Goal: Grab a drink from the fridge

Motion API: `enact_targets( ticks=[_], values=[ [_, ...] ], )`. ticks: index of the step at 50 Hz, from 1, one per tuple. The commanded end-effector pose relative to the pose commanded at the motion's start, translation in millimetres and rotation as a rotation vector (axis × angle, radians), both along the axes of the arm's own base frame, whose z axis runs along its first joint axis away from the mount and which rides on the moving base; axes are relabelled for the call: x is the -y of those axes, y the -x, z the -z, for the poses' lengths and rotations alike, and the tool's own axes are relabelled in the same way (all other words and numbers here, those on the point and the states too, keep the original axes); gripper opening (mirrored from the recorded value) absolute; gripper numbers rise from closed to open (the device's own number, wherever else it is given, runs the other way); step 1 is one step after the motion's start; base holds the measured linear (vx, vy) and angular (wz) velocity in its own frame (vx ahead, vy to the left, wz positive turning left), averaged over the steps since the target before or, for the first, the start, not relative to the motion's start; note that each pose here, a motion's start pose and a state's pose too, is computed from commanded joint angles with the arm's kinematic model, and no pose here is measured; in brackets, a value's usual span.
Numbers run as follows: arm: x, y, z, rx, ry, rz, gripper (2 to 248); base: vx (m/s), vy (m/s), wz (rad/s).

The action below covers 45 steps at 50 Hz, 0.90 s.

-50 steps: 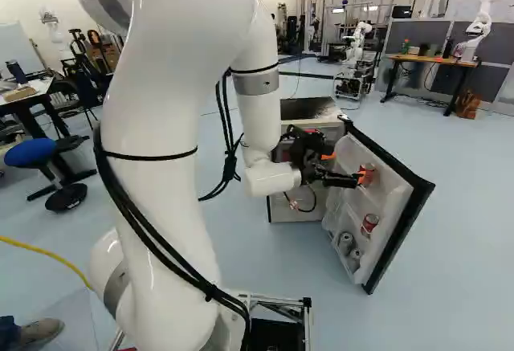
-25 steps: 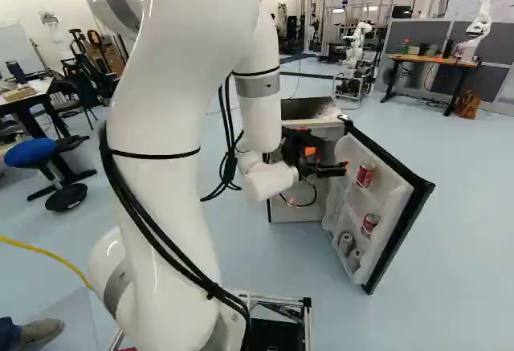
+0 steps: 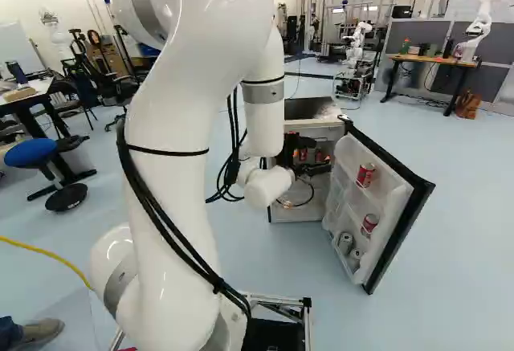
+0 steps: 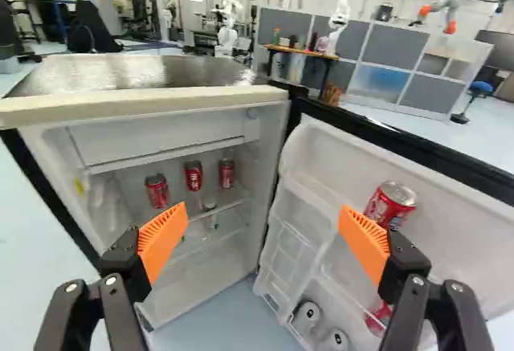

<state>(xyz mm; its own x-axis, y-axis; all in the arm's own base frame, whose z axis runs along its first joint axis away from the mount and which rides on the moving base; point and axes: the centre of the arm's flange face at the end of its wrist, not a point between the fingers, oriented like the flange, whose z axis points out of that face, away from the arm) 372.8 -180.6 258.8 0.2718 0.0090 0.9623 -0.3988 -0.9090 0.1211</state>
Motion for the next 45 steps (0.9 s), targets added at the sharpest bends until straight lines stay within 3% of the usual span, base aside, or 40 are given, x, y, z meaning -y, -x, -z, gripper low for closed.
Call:
enact_targets(
  ticks=[23, 45],
  values=[
    [-18.6, -9, 24.7, -0.04, -0.029, -0.236, 247, 0.0, 0.0, 0.0],
    [-17.0, -19, 50.8, -0.07, -0.05, -0.266, 247, 0.0, 0.0, 0.0]
  ],
)
